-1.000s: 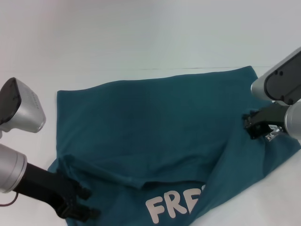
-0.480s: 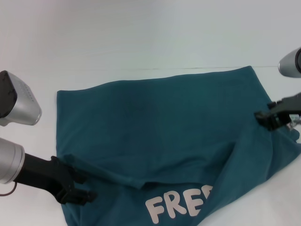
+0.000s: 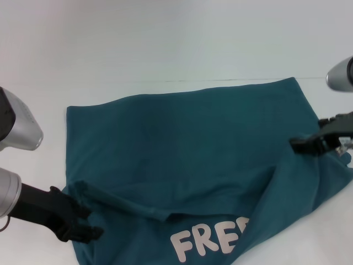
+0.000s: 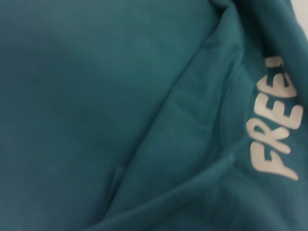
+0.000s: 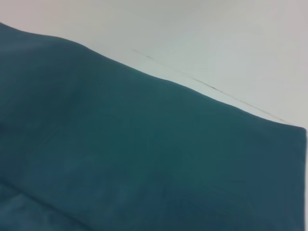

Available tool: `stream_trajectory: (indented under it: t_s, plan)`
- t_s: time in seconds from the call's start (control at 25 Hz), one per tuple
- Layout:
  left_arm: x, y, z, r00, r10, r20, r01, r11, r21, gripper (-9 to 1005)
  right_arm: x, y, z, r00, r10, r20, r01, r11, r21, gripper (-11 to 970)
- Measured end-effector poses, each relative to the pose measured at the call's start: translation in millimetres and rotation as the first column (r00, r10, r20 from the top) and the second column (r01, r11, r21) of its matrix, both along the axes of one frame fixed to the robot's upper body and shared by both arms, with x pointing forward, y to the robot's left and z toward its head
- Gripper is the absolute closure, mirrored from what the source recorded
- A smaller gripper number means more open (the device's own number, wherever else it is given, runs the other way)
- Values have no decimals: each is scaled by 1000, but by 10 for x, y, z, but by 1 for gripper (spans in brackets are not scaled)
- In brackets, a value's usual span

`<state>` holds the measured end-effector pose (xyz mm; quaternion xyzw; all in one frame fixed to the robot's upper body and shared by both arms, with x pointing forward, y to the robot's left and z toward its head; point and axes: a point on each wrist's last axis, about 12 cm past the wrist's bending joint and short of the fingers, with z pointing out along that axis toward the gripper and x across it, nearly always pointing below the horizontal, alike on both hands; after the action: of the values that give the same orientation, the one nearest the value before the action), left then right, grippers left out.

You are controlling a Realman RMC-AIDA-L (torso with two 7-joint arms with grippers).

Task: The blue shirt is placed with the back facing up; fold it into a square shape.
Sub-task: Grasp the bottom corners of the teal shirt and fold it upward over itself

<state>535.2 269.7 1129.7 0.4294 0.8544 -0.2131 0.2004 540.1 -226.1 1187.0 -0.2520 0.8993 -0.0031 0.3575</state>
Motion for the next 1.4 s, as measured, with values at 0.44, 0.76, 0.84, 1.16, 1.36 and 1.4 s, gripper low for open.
stream_trajectory:
  t_s: [0.44, 0.76, 0.84, 1.16, 1.36, 1.4]
  plan:
    - [-13, -42, 63, 997, 48, -66, -47, 999, 14, 437, 319, 186, 379, 981, -11, 194, -17, 989, 146, 215]
    - [-99, -10, -22, 989, 79, -125, -79, 997, 6, 436, 564, -65, 401, 964, -95, 249, -5, 928, 372, 216]
    - [-142, 20, -67, 986, 86, -141, -85, 996, 8, 436, 596, -142, 385, 966, -104, 239, -6, 909, 418, 216]
    - [-325, 104, -164, 976, 83, -199, -87, 996, -12, 434, 662, -213, 268, 977, -109, 185, 13, 890, 455, 216]
    - [-355, 51, -151, 973, 57, -222, -70, 996, -50, 433, 722, -223, 171, 983, -108, 145, 31, 890, 454, 217]
    - [-350, 38, -142, 974, 52, -220, -67, 996, -60, 433, 733, -224, 152, 984, -107, 140, 33, 891, 453, 217]
